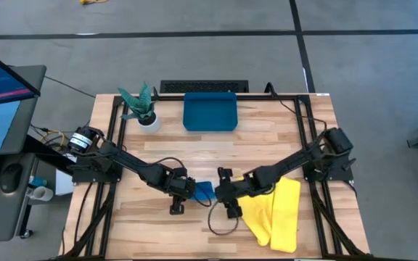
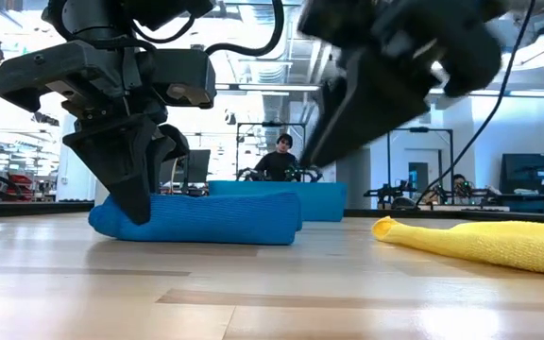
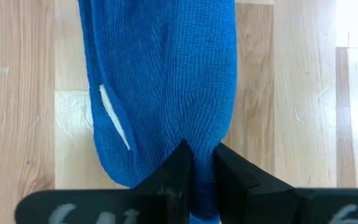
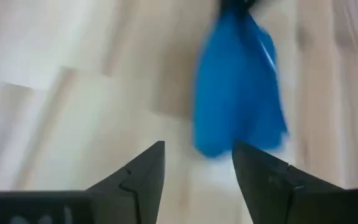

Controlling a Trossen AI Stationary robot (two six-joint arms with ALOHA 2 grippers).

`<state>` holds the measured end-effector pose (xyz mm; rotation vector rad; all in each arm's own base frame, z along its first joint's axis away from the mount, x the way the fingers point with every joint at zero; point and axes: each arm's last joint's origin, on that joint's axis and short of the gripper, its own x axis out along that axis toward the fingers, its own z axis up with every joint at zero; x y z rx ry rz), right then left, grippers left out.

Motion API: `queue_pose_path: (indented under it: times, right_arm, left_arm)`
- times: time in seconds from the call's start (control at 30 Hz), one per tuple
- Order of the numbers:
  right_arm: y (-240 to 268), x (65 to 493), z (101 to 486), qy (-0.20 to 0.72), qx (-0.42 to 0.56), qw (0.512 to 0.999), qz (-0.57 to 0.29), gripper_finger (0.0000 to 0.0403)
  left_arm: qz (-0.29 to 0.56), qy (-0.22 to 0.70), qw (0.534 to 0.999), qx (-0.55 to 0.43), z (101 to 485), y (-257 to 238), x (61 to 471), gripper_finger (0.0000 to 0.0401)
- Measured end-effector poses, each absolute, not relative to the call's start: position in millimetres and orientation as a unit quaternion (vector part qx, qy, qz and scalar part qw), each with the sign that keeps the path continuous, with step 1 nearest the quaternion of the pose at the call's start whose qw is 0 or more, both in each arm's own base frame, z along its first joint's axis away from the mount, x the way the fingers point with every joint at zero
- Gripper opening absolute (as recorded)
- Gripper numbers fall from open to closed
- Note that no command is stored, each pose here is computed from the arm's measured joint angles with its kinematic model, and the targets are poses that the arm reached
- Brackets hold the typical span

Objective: Roll microfiber towels into tight, uniform cylinder then place into a basket
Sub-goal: Roll the blue microfiber towel

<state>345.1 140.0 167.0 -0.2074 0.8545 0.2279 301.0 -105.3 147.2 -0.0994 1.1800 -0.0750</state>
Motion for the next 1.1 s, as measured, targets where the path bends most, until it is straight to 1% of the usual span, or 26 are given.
queue_pose_path:
  times: [0.07, 0.17, 0.27, 0.4, 0.63, 0.8, 1.0, 1.1]
  right_arm:
    - [151.6, 348.7, 163.9, 0.380, -0.133, 0.907, 0.126, 0.0201]
    - [162.7, 353.4, 146.4, 0.363, -0.182, 0.905, 0.131, 0.0194]
    - [160.8, 356.2, 127.1, 0.375, -0.219, 0.895, 0.100, 0.0186]
    - [156.2, 361.8, 117.9, 0.372, -0.229, 0.897, 0.070, 0.0175]
    - [149.0, 365.7, 119.0, 0.372, -0.204, 0.904, 0.055, 0.0160]
    - [143.1, 368.6, 107.5, 0.387, -0.205, 0.898, 0.048, 0.0153]
    - [135.2, 372.4, 103.8, 0.393, -0.177, 0.902, 0.031, 0.0148]
    - [130.0, 374.1, 103.6, 0.399, -0.144, 0.905, 0.027, 0.0144]
  left_arm:
    - [-0.033, 0.556, 0.829, -0.050, 147.2, -105.3, 301.0, 0.0035]
    - [-0.032, 0.556, 0.829, -0.051, 147.2, -105.3, 301.0, 0.0035]
    - [-0.033, 0.556, 0.829, -0.051, 147.2, -105.3, 301.0, 0.0035]
    - [-0.032, 0.556, 0.829, -0.052, 147.2, -105.4, 300.9, 0.0035]
    - [-0.032, 0.558, 0.828, -0.051, 147.1, -105.4, 300.5, 0.0035]
    - [-0.033, 0.557, 0.828, -0.051, 147.2, -106.5, 300.4, 0.0035]
    - [-0.035, 0.558, 0.828, -0.049, 147.2, -107.7, 299.9, 0.0035]
    - [-0.035, 0.558, 0.828, -0.049, 147.2, -107.6, 299.9, 0.0035]
